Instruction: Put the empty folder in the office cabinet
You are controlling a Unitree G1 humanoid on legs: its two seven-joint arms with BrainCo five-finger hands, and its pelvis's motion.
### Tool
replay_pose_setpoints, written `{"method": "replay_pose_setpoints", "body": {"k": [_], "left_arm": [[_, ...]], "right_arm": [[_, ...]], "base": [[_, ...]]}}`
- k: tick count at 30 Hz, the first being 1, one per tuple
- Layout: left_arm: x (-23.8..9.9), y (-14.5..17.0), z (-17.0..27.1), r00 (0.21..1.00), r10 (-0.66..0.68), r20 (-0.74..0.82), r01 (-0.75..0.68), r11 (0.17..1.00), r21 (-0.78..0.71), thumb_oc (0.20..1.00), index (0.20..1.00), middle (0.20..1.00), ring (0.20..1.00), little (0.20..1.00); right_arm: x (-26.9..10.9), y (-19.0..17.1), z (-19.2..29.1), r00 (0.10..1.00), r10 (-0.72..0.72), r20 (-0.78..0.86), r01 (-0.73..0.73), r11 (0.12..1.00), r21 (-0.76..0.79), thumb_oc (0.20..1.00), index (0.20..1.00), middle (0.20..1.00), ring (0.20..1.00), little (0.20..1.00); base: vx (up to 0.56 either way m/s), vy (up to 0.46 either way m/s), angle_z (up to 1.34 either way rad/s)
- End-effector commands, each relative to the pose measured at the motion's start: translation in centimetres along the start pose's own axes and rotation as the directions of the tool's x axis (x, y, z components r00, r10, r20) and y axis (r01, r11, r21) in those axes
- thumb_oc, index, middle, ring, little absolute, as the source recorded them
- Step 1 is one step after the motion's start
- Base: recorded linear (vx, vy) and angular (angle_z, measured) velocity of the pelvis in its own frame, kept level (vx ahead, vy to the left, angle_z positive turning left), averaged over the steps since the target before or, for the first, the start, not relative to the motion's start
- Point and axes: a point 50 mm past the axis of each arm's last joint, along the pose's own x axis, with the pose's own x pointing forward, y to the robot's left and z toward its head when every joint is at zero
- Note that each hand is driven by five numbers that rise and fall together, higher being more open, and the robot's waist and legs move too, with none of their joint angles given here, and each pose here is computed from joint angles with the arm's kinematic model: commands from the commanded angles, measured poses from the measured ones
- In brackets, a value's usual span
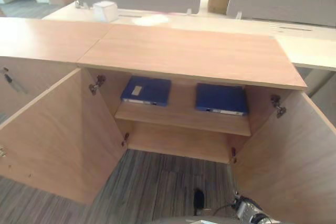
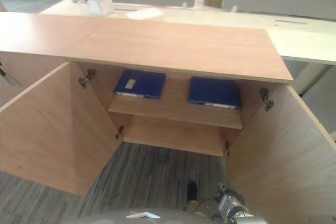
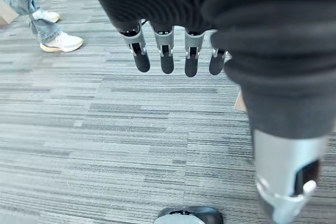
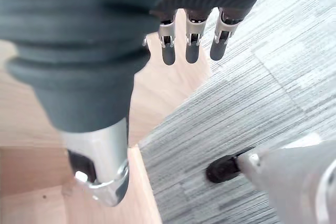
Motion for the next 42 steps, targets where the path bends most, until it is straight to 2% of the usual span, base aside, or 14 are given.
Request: {"method": "replay_pose_setpoints", "body": {"k": [1, 6, 7, 10, 11, 13, 17, 20, 27, 36, 37, 38, 39, 42], "left_arm": [[0.1, 1.1, 1.6, 0.999, 0.001, 0.036, 0.000, 1.000, -0.025, 1.000, 1.000, 1.000, 1.000, 1.000], [0.2, 1.3, 1.9, 0.998, -0.016, 0.058, 0.017, 1.000, -0.016, 1.000, 1.000, 1.000, 1.000, 1.000], [0.3, 1.8, 1.7, 0.998, -0.010, 0.068, 0.009, 1.000, 0.015, 1.000, 1.000, 1.000, 1.000, 1.000], [0.3, 2.0, 1.6, 0.998, -0.007, 0.070, 0.005, 1.000, 0.024, 1.000, 1.000, 1.000, 1.000, 1.000], [0.3, 2.3, 1.8, 0.996, -0.013, 0.088, 0.011, 1.000, 0.023, 1.000, 1.000, 1.000, 1.000, 1.000], [0.3, 2.4, 2.6, 0.993, -0.008, 0.120, 0.003, 0.999, 0.044, 1.000, 1.000, 1.000, 1.000, 1.000], [0.2, 2.6, 3.2, 0.990, 0.006, 0.141, -0.016, 0.997, 0.071, 1.000, 1.000, 1.000, 1.000, 1.000], [0.1, 2.9, 4.4, 0.981, 0.021, 0.192, -0.038, 0.996, 0.084, 1.000, 1.000, 1.000, 1.000, 1.000], [0.3, 4.7, 4.4, 0.980, 0.080, 0.182, -0.101, 0.989, 0.111, 1.000, 1.000, 1.000, 1.000, 1.000], [0.2, 5.0, 5.0, 0.975, 0.094, 0.199, -0.110, 0.992, 0.068, 1.000, 1.000, 1.000, 1.000, 1.000], [0.2, 5.0, 5.1, 0.974, 0.091, 0.208, -0.111, 0.990, 0.085, 1.000, 1.000, 1.000, 1.000, 1.000], [0.1, 4.9, 5.3, 0.971, 0.091, 0.223, -0.114, 0.989, 0.094, 1.000, 1.000, 1.000, 1.000, 1.000], [0.1, 4.8, 5.3, 0.971, 0.091, 0.223, -0.114, 0.989, 0.096, 1.000, 1.000, 1.000, 1.000, 1.000], [0.1, 4.6, 5.3, 0.968, 0.098, 0.232, -0.121, 0.989, 0.090, 1.000, 1.000, 1.000, 1.000, 1.000]], "right_arm": [[-0.4, 1.9, 4.5, 0.990, 0.091, 0.108, -0.080, 0.992, -0.099, 1.000, 1.000, 1.000, 1.000, 1.000], [-0.6, 2.1, 6.4, 0.973, 0.146, 0.177, -0.095, 0.958, -0.272, 1.000, 1.000, 1.000, 1.000, 1.000], [-1.1, 2.4, 8.6, 0.946, 0.201, 0.254, -0.087, 0.913, -0.400, 1.000, 1.000, 1.000, 1.000, 1.000], [-1.5, 2.2, 10.5, 0.923, 0.219, 0.316, -0.057, 0.890, -0.452, 1.000, 1.000, 1.000, 1.000, 1.000], [-2.4, 0.8, 14.1, 0.881, 0.199, 0.429, 0.031, 0.882, -0.471, 1.000, 1.000, 1.000, 1.000, 1.000], [-3.1, -1.5, 16.9, 0.847, 0.124, 0.518, 0.102, 0.916, -0.387, 1.000, 1.000, 1.000, 1.000, 1.000], [-3.2, -2.2, 17.9, 0.848, 0.073, 0.525, 0.133, 0.929, -0.345, 1.000, 1.000, 1.000, 1.000, 1.000], [-3.8, -2.2, 19.4, 0.830, 0.051, 0.555, 0.185, 0.915, -0.360, 1.000, 1.000, 1.000, 1.000, 1.000], [-4.2, -1.9, 20.1, 0.810, 0.071, 0.582, 0.219, 0.884, -0.413, 1.000, 1.000, 1.000, 1.000, 1.000], [-4.9, -4.5, 21.8, 0.767, 0.009, 0.642, 0.335, 0.847, -0.413, 1.000, 1.000, 1.000, 1.000, 1.000], [-5.5, -5.2, 22.8, 0.733, 0.011, 0.680, 0.371, 0.831, -0.414, 1.000, 1.000, 1.000, 1.000, 1.000], [-7.5, -6.9, 24.9, 0.620, -0.008, 0.785, 0.460, 0.814, -0.355, 1.000, 1.000, 1.000, 1.000, 1.000], [-7.5, -7.0, 24.9, 0.620, -0.009, 0.784, 0.460, 0.814, -0.355, 1.000, 1.000, 1.000, 1.000, 1.000], [-8.7, -10.2, 25.8, 0.525, -0.155, 0.837, 0.502, 0.851, -0.157, 1.000, 1.000, 1.000, 1.000, 1.000]], "base": [[0.01, 0.005, -0.04], [-0.02, 0.014, -0.12], [-0.04, 0.003, -0.10], [-0.06, 0.015, -0.08], [-0.08, 0.057, -0.11], [-0.14, 0.123, -0.23], [-0.18, 0.111, -0.66], [-0.25, 0.058, -0.51], [-0.19, 0.005, -0.29], [0.04, -0.060, -0.14], [0.04, -0.013, 0.10], [0.04, -0.013, 0.15], [0.03, -0.009, 0.00], [0.02, 0.003, 0.00]]}}
